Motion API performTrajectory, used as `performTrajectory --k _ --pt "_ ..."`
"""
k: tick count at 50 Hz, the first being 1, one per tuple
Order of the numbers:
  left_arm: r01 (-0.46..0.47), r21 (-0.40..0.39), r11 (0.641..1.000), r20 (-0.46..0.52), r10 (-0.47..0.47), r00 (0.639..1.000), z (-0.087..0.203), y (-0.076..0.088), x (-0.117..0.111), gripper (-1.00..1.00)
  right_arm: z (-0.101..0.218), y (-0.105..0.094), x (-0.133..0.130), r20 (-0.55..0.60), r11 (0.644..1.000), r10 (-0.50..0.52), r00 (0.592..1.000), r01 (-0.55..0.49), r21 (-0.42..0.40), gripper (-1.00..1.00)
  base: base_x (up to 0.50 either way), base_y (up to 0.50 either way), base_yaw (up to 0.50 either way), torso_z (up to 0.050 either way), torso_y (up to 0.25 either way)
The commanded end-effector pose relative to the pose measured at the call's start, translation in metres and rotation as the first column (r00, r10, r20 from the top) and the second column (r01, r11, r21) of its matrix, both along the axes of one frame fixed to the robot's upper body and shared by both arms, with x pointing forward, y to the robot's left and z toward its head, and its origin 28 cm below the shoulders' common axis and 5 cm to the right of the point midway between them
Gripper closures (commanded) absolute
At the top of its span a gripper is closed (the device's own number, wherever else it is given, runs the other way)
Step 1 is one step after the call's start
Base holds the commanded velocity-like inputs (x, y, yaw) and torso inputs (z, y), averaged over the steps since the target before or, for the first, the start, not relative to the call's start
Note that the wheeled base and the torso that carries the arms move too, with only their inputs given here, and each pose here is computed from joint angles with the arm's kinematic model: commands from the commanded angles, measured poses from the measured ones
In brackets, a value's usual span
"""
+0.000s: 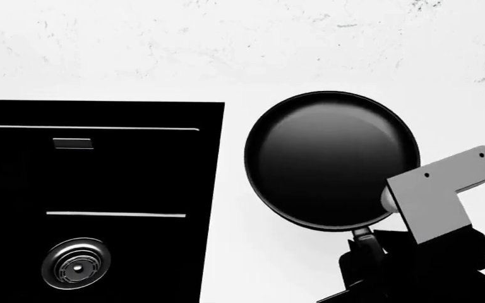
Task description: Pick the pan and sponge and place them into the sink. Then turn on the water.
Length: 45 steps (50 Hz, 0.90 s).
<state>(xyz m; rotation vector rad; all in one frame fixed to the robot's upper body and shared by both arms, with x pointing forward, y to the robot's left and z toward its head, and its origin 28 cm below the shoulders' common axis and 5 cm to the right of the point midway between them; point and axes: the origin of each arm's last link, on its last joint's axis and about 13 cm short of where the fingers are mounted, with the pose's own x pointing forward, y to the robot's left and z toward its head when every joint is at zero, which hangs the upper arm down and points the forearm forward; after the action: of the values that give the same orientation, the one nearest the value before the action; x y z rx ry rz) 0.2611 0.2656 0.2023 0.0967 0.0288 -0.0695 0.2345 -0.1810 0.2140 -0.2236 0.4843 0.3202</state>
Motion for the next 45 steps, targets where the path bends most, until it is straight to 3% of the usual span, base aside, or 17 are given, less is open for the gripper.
performTrajectory --k 1,16,45 --pt "0.003 0.001 1.0 -0.003 -0.003 1.0 -0.0011 -0.0012 0.0002 -1.0 0.0068 -0.0042 0.002 0.039 1.0 -0.022 0.999 0.022 -0.002 1.0 0.0 0.0 0.0 0.0 0.0" --pt "-0.003 0.0 1.0 -0.006 0.003 1.0 -0.003 0.0041 -0.0031 -1.0 0.0075 -0.0047 0.002 0.051 0.999 -0.028 0.998 0.029 -0.017 1.0 0.0 0.0 0.0 0.0 0.001" --pt "-0.005 -0.005 1.0 -0.01 0.005 1.0 -0.0052 0.0005 -0.0012 -1.0 0.0066 -0.0012 0.0024 0.035 1.0 0.007 0.999 -0.007 -0.023 1.0 0.09 0.47 0.0 0.001 0.002"
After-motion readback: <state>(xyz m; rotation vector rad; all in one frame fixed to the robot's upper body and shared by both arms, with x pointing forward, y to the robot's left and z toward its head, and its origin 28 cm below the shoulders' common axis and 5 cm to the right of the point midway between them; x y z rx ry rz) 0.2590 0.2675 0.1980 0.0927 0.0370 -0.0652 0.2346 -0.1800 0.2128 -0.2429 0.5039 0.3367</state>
